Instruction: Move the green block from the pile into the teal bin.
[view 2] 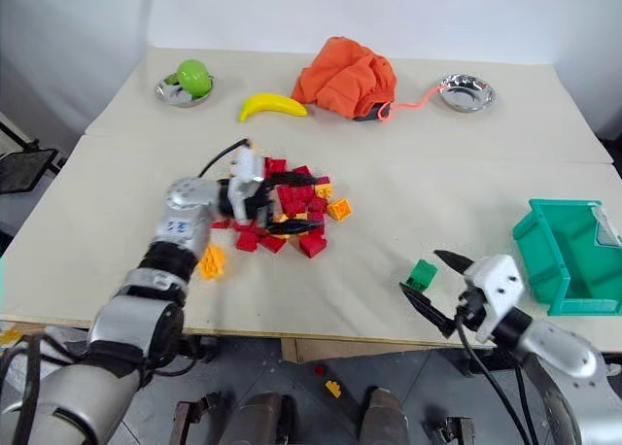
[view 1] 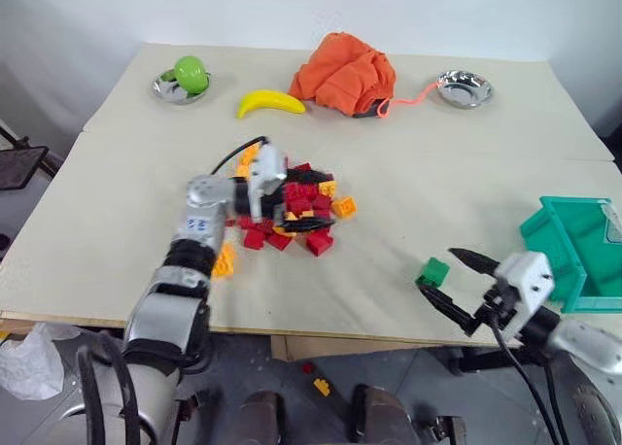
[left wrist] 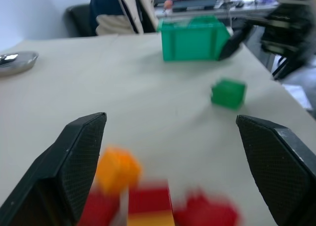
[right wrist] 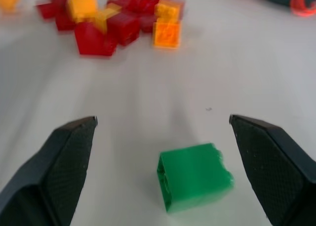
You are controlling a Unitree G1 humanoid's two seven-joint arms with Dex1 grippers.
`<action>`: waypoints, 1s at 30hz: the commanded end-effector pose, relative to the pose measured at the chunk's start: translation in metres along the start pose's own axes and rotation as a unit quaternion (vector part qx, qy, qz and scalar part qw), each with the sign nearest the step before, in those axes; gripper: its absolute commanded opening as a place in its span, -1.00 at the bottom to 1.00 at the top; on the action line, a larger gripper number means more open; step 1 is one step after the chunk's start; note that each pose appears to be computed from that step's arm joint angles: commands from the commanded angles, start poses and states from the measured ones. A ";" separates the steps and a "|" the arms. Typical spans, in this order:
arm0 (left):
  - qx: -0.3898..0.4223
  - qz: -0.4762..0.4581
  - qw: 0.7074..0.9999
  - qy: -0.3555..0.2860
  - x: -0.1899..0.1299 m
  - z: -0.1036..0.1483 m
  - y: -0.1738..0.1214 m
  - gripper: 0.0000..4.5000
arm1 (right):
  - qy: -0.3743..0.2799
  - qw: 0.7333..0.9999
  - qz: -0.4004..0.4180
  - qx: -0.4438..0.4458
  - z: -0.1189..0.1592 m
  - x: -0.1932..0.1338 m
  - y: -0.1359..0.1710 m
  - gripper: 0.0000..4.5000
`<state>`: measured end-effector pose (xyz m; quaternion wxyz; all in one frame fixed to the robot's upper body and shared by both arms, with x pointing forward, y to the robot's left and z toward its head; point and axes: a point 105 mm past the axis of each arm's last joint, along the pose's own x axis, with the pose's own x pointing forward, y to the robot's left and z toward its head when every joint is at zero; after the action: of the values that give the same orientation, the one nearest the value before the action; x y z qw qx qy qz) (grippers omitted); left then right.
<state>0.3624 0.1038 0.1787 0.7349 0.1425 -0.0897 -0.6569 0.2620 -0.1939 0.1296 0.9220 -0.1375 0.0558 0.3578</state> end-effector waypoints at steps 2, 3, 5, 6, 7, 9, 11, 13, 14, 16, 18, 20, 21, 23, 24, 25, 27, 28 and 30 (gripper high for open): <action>0.008 -0.001 1.000 -0.002 -0.029 0.018 -0.022 0.99 | 0.100 0.995 0.024 0.002 -0.030 0.021 -0.015 1.00; 0.004 -0.005 1.000 0.004 -0.031 0.017 -0.030 0.99 | 0.118 0.993 0.027 -0.006 -0.036 0.025 -0.018 1.00; -0.003 -0.016 1.000 0.015 -0.031 0.015 -0.043 0.99 | 0.131 0.991 0.033 -0.011 -0.039 0.030 -0.021 1.00; -0.007 -0.024 1.000 0.019 -0.030 0.014 -0.050 1.00 | 0.127 0.991 0.028 -0.009 -0.037 0.033 -0.024 0.92; -0.012 -0.035 0.999 0.022 -0.029 0.013 -0.058 1.00 | 0.120 0.992 0.028 -0.005 -0.032 0.035 -0.025 0.83; -0.024 -0.051 0.998 0.019 -0.026 0.012 -0.071 1.00 | 0.101 0.994 0.039 0.000 -0.022 0.037 -0.023 0.61; -0.028 -0.054 0.998 0.015 -0.022 0.012 -0.075 1.00 | 0.089 0.995 0.048 0.000 -0.018 0.032 -0.019 0.32; -0.030 -0.057 0.998 0.007 -0.015 0.012 -0.075 1.00 | 0.075 0.997 0.030 -0.008 -0.015 0.025 -0.023 0.00; -0.031 -0.061 0.998 0.000 -0.010 0.013 -0.075 1.00 | 0.057 0.998 0.021 -0.013 -0.010 0.019 -0.025 -0.06; -0.033 -0.070 0.997 -0.013 0.001 0.014 -0.074 1.00 | 0.016 1.000 -0.005 -0.019 0.003 0.007 -0.030 -0.05; -0.035 -0.076 0.996 -0.033 0.015 0.017 -0.072 1.00 | -0.038 0.998 -0.043 -0.019 0.023 -0.010 -0.040 -0.05; -0.036 -0.075 0.995 -0.055 0.031 0.021 -0.068 1.00 | -0.086 0.992 -0.093 -0.015 0.042 -0.031 -0.054 -0.05; -0.039 -0.074 0.994 -0.070 0.040 0.024 -0.066 1.00 | -0.098 0.987 -0.129 -0.014 0.048 -0.047 -0.065 -0.05; -0.039 -0.063 0.993 -0.088 0.055 0.028 -0.060 1.00 | -0.095 0.975 -0.199 -0.014 0.052 -0.074 -0.088 -0.05; -0.042 -0.059 0.993 -0.095 0.063 0.029 -0.057 1.00 | -0.083 0.966 -0.244 -0.021 0.051 -0.090 -0.103 -0.05; -0.043 -0.053 0.993 -0.100 0.070 0.029 -0.054 1.00 | -0.069 0.957 -0.282 -0.027 0.049 -0.105 -0.116 -0.05; -0.044 -0.039 0.993 -0.101 0.081 0.029 -0.049 1.00 | -0.044 0.938 -0.341 -0.035 0.044 -0.127 -0.137 -0.05; -0.044 -0.036 0.993 -0.104 0.086 0.029 -0.048 1.00 | -0.035 0.930 -0.365 -0.033 0.041 -0.134 -0.147 -0.05; -0.045 -0.032 0.993 -0.106 0.091 0.029 -0.048 1.00 | 0.003 0.924 -0.380 -0.034 0.028 -0.140 -0.158 -0.05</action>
<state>0.3184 0.0103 0.1798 0.7053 0.0343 -0.1186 -0.6981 0.2669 -0.3753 0.2162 0.9869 -0.1604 -0.0167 0.0055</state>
